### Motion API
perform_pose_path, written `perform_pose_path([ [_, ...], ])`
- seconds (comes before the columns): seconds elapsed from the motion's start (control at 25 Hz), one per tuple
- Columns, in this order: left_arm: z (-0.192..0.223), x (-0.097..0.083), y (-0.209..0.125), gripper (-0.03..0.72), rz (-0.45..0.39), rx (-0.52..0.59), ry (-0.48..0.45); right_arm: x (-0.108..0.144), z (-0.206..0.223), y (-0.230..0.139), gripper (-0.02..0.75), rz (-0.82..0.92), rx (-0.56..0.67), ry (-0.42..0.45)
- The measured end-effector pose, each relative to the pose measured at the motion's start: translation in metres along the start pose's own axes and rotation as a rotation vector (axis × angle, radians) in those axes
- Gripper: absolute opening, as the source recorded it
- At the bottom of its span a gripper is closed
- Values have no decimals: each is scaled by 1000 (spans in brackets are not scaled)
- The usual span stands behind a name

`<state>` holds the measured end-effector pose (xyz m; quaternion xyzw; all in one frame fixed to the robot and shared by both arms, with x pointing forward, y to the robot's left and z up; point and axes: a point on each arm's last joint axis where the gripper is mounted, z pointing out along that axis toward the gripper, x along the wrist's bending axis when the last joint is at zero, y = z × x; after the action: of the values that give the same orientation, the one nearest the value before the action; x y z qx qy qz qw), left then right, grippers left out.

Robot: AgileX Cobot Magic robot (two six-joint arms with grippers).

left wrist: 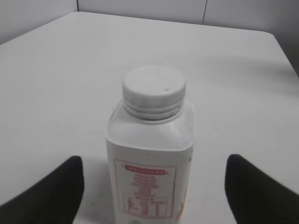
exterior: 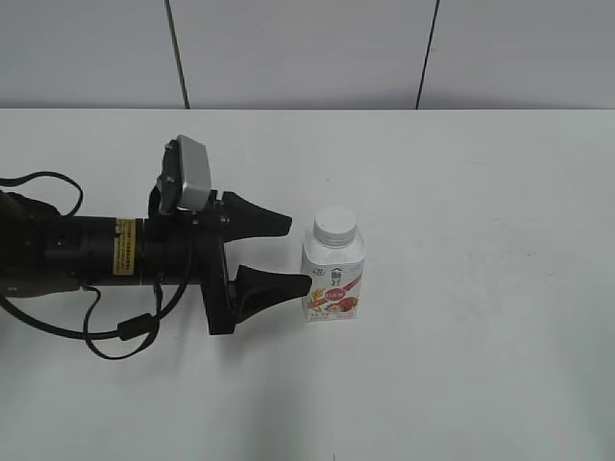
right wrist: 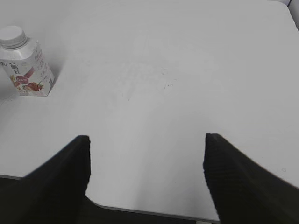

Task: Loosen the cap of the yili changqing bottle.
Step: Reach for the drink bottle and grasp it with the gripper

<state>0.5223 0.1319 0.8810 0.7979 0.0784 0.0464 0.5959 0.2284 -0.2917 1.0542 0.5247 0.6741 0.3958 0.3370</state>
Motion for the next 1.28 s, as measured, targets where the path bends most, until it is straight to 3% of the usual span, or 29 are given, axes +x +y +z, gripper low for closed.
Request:
perform_pose_path([
  [0.84, 27, 8, -9, 563, 2, 10, -31, 0, 0, 0, 591, 0, 0, 0],
  [1.12, 27, 9, -8, 416, -2, 9, -21, 0, 0, 0, 591, 0, 0, 0],
  [1.28, 28, 9, -8, 409, -3, 9, -19, 0, 0, 0, 591, 0, 0, 0],
])
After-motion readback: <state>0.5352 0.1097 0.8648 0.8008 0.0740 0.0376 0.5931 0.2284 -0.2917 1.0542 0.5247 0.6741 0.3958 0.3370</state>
